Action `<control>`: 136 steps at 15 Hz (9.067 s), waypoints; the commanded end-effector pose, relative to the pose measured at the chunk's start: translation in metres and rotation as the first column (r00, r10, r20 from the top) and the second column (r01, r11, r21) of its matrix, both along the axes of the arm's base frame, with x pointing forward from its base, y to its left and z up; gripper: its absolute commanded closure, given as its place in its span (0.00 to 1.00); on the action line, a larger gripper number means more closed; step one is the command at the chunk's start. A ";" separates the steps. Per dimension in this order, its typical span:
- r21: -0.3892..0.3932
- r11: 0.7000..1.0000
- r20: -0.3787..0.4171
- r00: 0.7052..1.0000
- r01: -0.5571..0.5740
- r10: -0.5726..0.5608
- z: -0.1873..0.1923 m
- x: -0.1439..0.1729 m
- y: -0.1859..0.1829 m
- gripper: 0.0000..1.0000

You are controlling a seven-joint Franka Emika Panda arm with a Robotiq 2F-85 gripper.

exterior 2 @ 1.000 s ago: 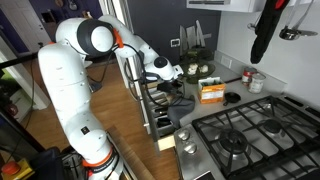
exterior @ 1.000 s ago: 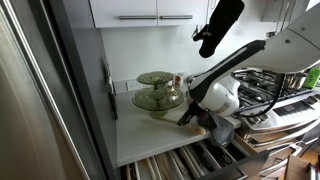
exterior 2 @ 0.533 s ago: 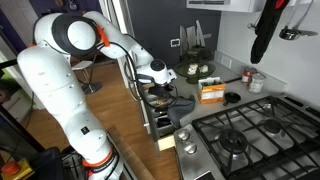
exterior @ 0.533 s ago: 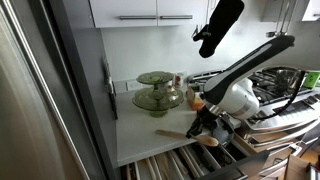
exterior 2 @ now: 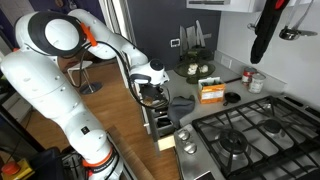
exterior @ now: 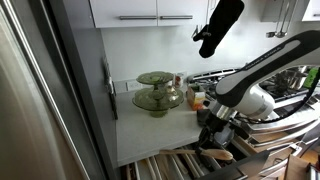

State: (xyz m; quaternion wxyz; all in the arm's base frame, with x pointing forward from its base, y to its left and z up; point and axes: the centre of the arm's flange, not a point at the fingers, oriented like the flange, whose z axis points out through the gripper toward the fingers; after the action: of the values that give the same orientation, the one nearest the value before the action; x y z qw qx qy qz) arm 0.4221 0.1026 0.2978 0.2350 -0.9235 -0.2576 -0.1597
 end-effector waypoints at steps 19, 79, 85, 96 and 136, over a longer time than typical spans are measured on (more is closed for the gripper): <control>-0.152 0.927 -0.172 0.915 0.343 -0.366 -0.016 0.010 0.020 0.94; -0.181 0.896 -0.250 0.862 0.406 -0.441 -0.051 -0.004 0.039 0.98; -0.175 0.913 -0.290 0.867 0.368 -0.405 -0.061 -0.003 0.047 1.00; -0.169 0.923 -0.276 0.882 0.346 -0.381 -0.063 0.005 0.043 1.00; -0.195 0.839 -0.134 0.834 0.508 -0.535 -0.016 -0.081 0.012 0.00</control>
State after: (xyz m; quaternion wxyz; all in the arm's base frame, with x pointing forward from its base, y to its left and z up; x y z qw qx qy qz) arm 0.3761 0.1195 0.2579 0.1451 -0.9850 -0.0026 -0.0938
